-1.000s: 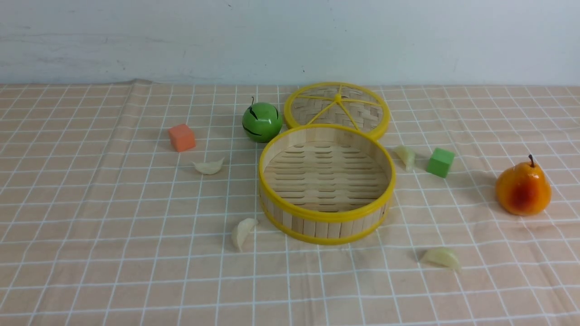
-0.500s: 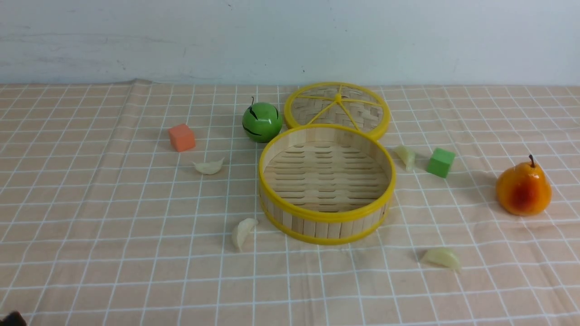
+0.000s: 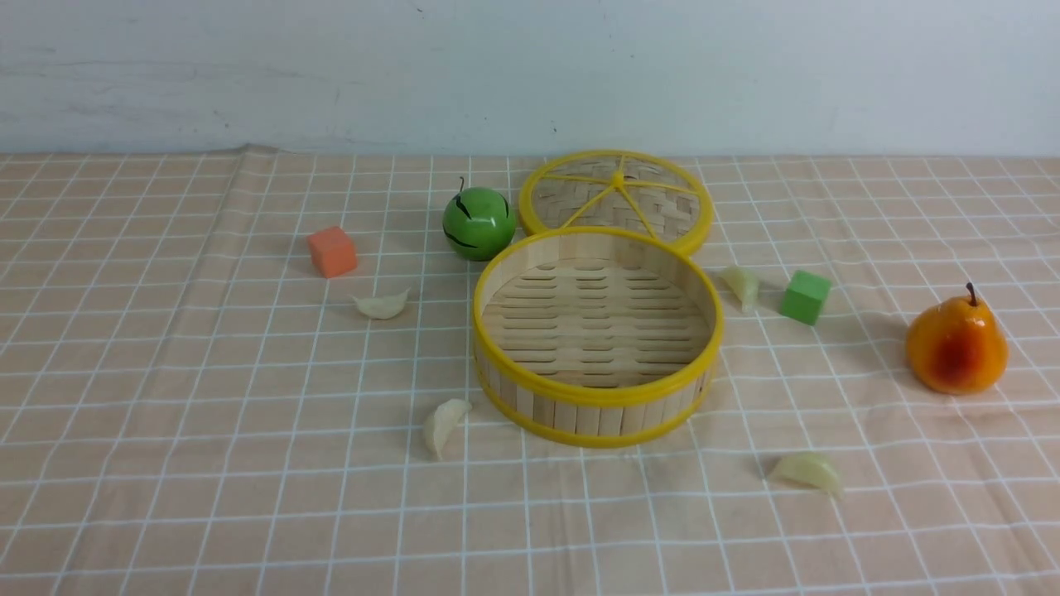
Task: Put the dumplings into the steamer on the table with the brown tablecloth.
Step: 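Reach for and grasp a dumpling on the table with the left gripper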
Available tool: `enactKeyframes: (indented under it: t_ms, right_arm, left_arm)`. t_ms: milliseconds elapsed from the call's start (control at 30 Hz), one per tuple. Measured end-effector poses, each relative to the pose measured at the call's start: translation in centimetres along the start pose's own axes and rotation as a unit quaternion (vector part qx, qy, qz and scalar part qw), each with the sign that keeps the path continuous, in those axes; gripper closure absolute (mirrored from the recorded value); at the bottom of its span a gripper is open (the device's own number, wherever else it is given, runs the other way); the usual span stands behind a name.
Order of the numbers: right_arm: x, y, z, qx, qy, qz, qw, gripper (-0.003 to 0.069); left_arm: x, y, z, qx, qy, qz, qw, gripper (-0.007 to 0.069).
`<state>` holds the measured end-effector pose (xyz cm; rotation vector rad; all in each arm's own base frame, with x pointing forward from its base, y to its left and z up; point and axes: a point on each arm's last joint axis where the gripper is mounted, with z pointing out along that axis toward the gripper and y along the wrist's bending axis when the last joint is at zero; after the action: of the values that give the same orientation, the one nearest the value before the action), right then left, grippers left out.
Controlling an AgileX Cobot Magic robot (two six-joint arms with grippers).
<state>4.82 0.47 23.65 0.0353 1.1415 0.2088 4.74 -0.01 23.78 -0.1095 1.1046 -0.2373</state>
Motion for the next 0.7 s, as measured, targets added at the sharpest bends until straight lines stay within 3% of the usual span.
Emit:
enactKeyframes:
  t_ms: [167,367,400,533,600,700]
  right_arm:
    - [-1.9,0.2,-0.2,-0.017,-0.106,0.045,0.993,0.0419]
    - [-2.6,0.2,-0.1,-0.014,-0.111,0.054,0.992,0.0433]
    - [-2.8,0.3,0.0,-0.015,-0.113,0.054,0.992,0.0435]
    - [-6.2,0.8,1.1,-0.011,-0.094,0.055,0.994,0.0577]
    - [-6.5,0.8,1.8,-0.006,-0.070,0.051,0.996,0.0617]
    - [-6.2,0.8,3.9,0.012,0.026,0.016,0.999,0.0676]
  left_arm:
    - [-0.2,0.0,0.0,0.002,-0.013,-0.101,0.995,0.0388]
    - [-1.4,-0.3,0.2,0.013,-0.033,-0.241,0.970,0.0397]
    - [-1.7,-0.4,0.3,0.016,-0.036,-0.243,0.969,0.0399]
    - [-7.0,-1.8,2.1,0.037,-0.054,-0.228,0.972,0.0505]
    - [-7.7,-2.0,3.0,0.033,-0.038,-0.214,0.976,0.0545]
    - [-8.9,-2.5,6.1,0.013,0.016,-0.178,0.984,0.0639]
